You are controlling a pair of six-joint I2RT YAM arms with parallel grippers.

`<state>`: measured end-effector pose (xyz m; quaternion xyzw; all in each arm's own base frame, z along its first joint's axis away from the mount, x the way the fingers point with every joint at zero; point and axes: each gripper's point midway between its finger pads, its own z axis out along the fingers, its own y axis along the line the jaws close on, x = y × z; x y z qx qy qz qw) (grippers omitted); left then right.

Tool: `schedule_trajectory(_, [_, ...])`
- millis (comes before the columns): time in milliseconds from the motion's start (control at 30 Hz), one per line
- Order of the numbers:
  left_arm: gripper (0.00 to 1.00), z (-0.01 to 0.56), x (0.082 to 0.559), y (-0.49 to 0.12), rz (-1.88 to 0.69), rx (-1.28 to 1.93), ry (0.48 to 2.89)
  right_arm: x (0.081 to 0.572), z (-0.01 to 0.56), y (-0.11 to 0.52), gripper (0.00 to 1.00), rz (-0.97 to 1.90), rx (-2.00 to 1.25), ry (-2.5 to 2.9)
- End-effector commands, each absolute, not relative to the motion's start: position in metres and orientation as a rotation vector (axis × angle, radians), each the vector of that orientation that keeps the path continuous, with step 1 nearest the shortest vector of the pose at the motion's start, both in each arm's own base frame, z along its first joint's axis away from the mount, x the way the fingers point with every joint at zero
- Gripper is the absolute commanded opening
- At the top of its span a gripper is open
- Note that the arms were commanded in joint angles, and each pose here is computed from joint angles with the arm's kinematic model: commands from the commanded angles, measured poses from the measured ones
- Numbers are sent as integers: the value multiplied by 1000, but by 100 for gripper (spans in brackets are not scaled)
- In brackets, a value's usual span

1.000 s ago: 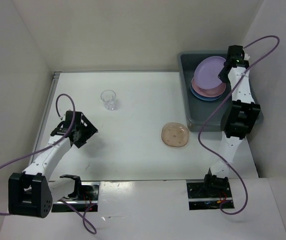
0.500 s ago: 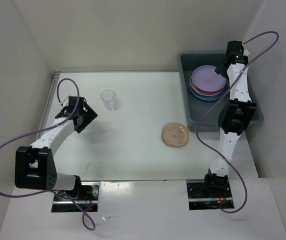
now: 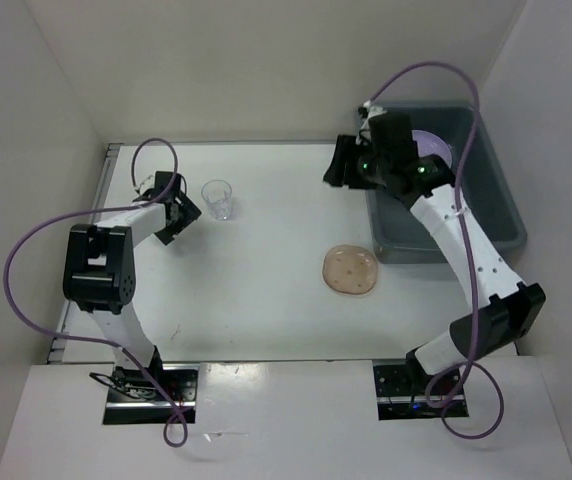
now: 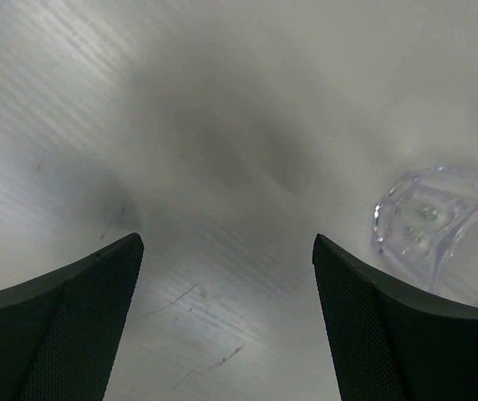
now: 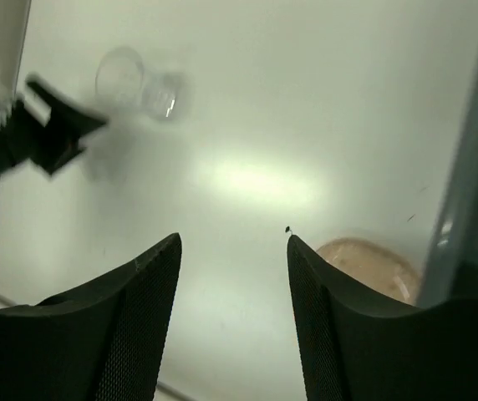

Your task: Place the mixed dishes into the plastic bin

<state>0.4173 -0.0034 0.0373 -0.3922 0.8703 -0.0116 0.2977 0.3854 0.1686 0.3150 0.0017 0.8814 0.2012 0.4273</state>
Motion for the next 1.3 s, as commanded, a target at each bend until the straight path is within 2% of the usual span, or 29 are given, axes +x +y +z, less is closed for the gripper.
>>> schedule_trajectory(0, [90, 39, 449, 3, -16, -1021, 2248, 348, 249, 176, 59, 499, -23, 2385])
schedule_trajectory(167, [90, 32, 474, 3, -17, -1021, 2245, 306, 209, 171, 61, 546, 34, 2482])
schedule_trajectory(500, [90, 5, 495, -31, -241, -1040, 2302, 239, 158, 117, 63, 276, 236, 2666])
schedule_trajectory(633, [90, -5, 492, -35, -261, -1040, 2333, 220, 135, 98, 63, 154, 372, 2715])
schedule_trajectory(833, [88, -4, 493, -66, -336, -973, 2370, 218, 130, 86, 63, 53, 596, 2690])
schedule_trajectory(1100, [88, -11, 492, -89, -363, -902, 2416, 207, 112, 140, 64, 159, 264, 2807])
schedule_trajectory(1267, [88, -12, 492, -88, -357, -879, 2422, 236, 114, 177, 64, 84, 118, 2771])
